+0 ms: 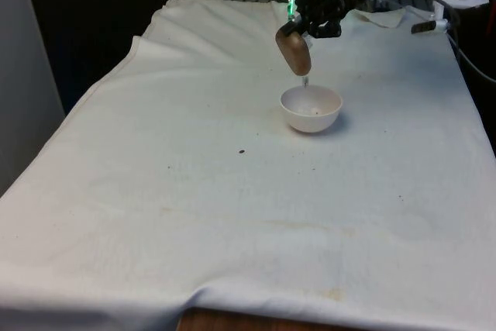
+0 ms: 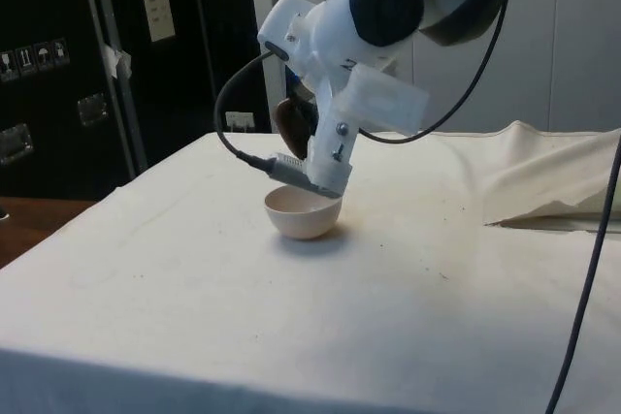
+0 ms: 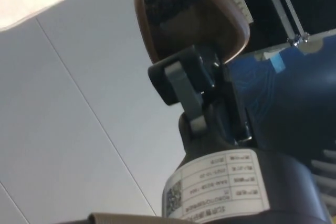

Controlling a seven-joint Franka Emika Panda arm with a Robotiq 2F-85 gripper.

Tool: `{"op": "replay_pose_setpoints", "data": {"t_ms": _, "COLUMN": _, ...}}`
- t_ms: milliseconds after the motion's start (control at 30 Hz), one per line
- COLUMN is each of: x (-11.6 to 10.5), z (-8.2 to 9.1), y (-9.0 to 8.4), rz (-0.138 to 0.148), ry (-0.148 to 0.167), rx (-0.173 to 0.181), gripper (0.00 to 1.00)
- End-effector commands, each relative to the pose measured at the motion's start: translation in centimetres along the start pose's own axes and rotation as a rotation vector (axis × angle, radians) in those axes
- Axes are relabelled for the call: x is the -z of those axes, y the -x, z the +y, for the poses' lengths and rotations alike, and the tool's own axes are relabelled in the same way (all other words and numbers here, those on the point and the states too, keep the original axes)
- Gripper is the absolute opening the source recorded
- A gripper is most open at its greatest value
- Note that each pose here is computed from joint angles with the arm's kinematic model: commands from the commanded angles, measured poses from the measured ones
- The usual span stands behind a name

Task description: Pour the coffee beans from the cup into the bowl.

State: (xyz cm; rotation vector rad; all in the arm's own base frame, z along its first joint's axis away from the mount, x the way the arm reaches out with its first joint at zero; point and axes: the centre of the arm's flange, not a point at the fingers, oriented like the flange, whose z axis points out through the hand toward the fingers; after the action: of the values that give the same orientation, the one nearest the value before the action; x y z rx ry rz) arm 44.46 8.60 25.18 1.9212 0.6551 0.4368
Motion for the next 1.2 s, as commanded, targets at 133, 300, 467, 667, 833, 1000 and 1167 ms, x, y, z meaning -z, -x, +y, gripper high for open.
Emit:
{"op": "replay_pose_setpoints", "data": {"t_ms": 133, "x": 0.1, "z": 0.1, "y": 0.0, "rz": 0.004, "ry": 0.029, "rx": 0.004, "gripper": 0.00}}
{"op": "replay_pose_setpoints", "data": {"t_ms": 300, "x": 0.3, "z": 0.0, "y": -0.1, "rz": -0.005, "ry": 0.039, "rx": 0.012, "gripper": 0.00}}
{"op": "replay_pose_setpoints", "data": {"t_ms": 467, "x": 0.8, "z": -0.2, "y": -0.5, "rz": 0.005, "ry": 0.078, "rx": 0.044, "gripper": 0.00}}
{"op": "replay_pose_setpoints", "data": {"t_ms": 667, "x": 1.3, "z": -0.4, "y": -0.8, "rz": 0.006, "ry": 0.110, "rx": 0.070, "gripper": 0.00}}
{"op": "replay_pose_setpoints", "data": {"t_ms": 833, "x": 1.7, "z": -0.7, "y": -1.0, "rz": 0.008, "ry": 0.143, "rx": 0.098, "gripper": 0.00}}
{"op": "replay_pose_setpoints", "data": {"t_ms": 1000, "x": 1.8, "z": -1.1, "y": -1.1, "rz": 0.010, "ry": 0.166, "rx": 0.117, "gripper": 0.00}}
{"op": "replay_pose_setpoints", "data": {"t_ms": 1167, "x": 2.1, "z": -1.4, "y": -1.3, "rz": 0.006, "ry": 0.190, "rx": 0.131, "gripper": 0.00}}
